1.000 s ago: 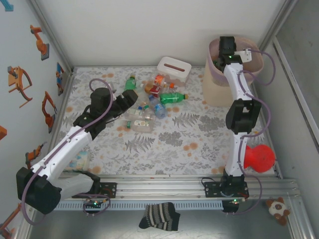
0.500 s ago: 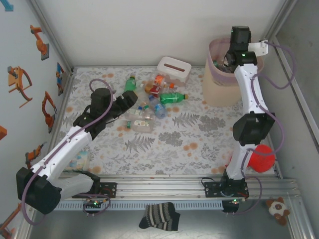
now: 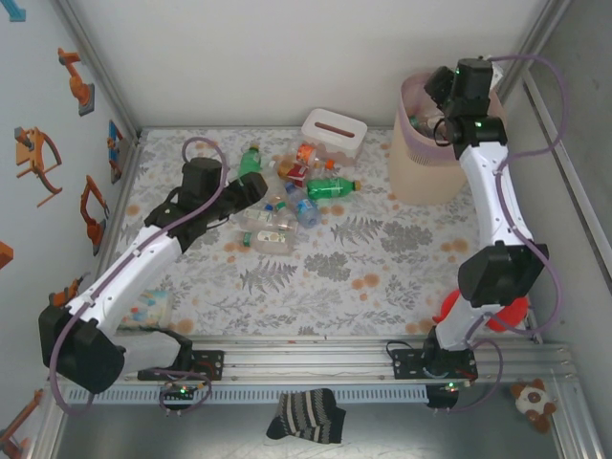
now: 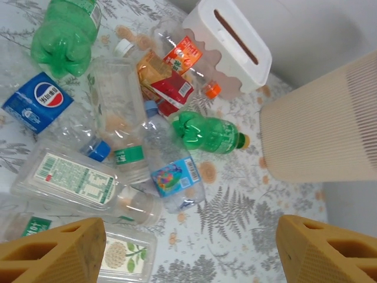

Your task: Put the plastic bottles in the bin

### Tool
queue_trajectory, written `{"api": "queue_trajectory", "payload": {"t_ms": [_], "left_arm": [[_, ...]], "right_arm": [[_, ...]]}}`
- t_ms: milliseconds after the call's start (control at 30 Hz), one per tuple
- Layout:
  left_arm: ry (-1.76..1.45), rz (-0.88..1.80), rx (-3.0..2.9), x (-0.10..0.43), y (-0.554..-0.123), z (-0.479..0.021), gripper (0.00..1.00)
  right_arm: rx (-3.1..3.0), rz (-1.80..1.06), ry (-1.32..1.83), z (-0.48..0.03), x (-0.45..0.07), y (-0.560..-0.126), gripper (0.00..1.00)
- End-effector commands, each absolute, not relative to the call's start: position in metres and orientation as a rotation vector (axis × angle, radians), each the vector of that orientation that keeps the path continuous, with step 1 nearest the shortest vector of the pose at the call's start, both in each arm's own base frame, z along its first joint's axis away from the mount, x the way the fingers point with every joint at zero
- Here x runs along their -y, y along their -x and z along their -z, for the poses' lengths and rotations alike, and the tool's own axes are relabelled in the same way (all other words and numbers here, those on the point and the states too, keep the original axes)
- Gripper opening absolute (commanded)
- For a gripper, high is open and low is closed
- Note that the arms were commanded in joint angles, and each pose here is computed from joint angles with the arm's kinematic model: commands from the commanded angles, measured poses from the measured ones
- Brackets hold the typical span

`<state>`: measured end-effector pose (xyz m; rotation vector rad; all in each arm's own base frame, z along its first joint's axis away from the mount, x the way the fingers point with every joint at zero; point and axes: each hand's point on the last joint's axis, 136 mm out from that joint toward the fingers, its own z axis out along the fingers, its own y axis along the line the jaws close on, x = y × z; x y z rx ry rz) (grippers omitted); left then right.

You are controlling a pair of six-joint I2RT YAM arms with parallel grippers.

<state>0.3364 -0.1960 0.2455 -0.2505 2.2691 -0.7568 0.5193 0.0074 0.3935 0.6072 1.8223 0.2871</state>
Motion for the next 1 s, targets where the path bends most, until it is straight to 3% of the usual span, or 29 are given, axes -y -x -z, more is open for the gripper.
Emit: {"api": "queue_trajectory", "payload": {"t_ms": [0, 167, 367, 767, 967], "left_arm": [[0.083, 0.601, -2.346, 0.188, -0.336, -0.238, 0.76], [-0.06, 0.462, -2.415, 0.181, -0.337, -0.232, 0.76], [-0.001, 0.449, -2.427, 0.168, -0.34, -0.228, 0.76], [0.29, 0.595, -2.384, 0.132, -0.337, -0.221, 0.76], [0.412, 0.654, -2.345, 0.111, -0.332, -0.219, 0.76]], "right_arm": [[-1.87, -0.417, -0.137, -0.417, -0.064, -0.497, 0.74], [-1.902, -0.608, 0.309, -0.394, -0.13, -0.466, 0.71], [-1.862, -0.703, 0.867, -0.346, -0.204, -0.407, 0.72], [-1.807, -0.737, 1.436, -0.227, -0.308, -0.331, 0.67], [-1.849, -0.655, 1.603, -0.17, -0.346, -0.321, 0.61]]}}
